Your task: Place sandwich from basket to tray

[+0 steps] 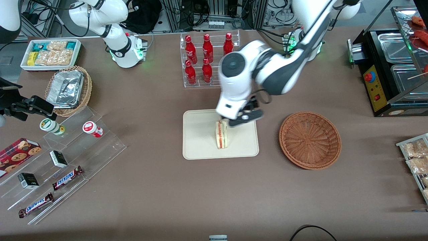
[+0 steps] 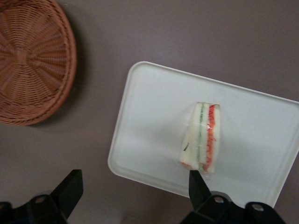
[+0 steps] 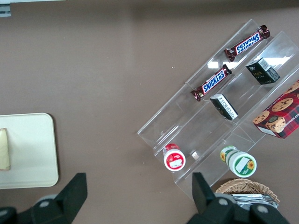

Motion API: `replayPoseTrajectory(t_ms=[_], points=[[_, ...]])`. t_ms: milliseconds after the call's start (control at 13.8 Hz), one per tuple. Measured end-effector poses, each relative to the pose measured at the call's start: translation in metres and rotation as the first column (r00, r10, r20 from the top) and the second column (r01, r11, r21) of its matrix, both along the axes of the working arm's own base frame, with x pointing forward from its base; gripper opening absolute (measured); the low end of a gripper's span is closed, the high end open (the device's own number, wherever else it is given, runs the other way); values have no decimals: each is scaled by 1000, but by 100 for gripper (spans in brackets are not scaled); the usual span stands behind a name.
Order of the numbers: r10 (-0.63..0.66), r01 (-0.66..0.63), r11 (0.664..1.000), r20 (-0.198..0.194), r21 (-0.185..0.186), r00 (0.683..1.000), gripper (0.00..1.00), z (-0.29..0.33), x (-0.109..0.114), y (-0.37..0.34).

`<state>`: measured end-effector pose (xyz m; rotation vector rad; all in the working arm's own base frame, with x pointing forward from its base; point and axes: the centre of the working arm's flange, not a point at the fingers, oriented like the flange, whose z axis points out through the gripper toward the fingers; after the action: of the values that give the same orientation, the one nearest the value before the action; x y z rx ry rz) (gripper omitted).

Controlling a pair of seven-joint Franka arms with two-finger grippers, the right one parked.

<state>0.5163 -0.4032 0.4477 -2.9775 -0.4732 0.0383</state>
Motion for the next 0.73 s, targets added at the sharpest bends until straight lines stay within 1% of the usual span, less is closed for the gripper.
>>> replayPoseTrajectory(t_ms=[73,218,290,508,581,726], points=[[-5,5,1000,-25,-1,1000,100,23,5,26],[-46,47,999,-91,13,995,100,62,12,87],[-72,73,997,-126,3,989,100,77,14,116],[-164,155,986,-220,-56,962,100,109,19,201],[-194,182,981,-245,-74,950,100,116,19,226],[-233,215,972,-265,-96,936,100,135,14,269]])
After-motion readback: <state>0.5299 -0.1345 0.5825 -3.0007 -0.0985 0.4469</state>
